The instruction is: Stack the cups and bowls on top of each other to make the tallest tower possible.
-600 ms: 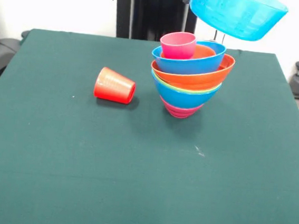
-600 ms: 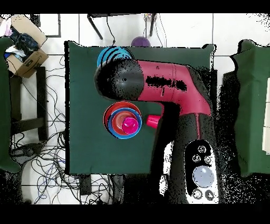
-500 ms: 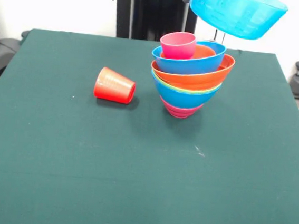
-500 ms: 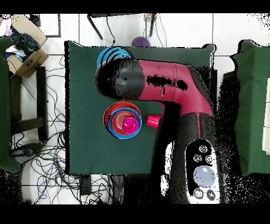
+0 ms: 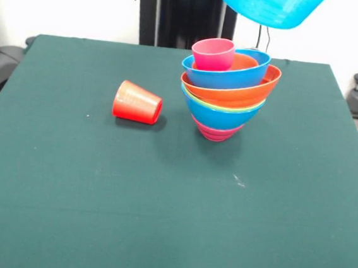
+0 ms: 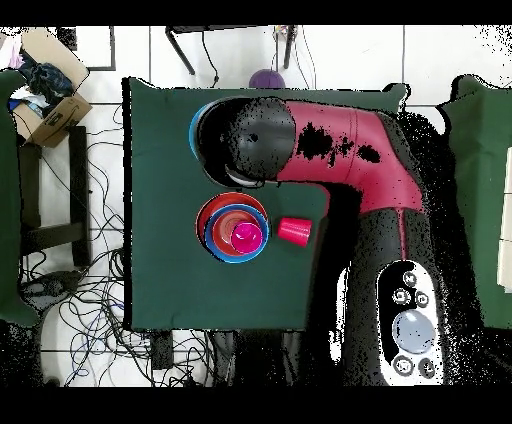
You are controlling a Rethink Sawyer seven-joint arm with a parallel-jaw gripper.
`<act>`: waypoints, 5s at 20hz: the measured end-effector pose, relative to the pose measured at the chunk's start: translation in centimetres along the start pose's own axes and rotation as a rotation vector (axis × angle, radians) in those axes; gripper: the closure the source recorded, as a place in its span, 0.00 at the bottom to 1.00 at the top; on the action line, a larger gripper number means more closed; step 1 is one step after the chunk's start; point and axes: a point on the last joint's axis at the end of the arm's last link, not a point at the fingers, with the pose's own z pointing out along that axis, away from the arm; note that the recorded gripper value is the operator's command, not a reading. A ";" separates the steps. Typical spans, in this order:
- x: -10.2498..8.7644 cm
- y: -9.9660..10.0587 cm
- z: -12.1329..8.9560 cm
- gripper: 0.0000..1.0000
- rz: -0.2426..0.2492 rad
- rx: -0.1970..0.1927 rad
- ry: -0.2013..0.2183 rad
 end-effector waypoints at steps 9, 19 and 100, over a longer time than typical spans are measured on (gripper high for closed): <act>-0.1 0.5 -0.5 1.00 -0.029 -0.015 -0.003; 1.5 0.2 1.9 1.00 -0.081 -0.001 0.018; 10.4 -11.2 11.4 1.00 -0.266 -0.081 0.110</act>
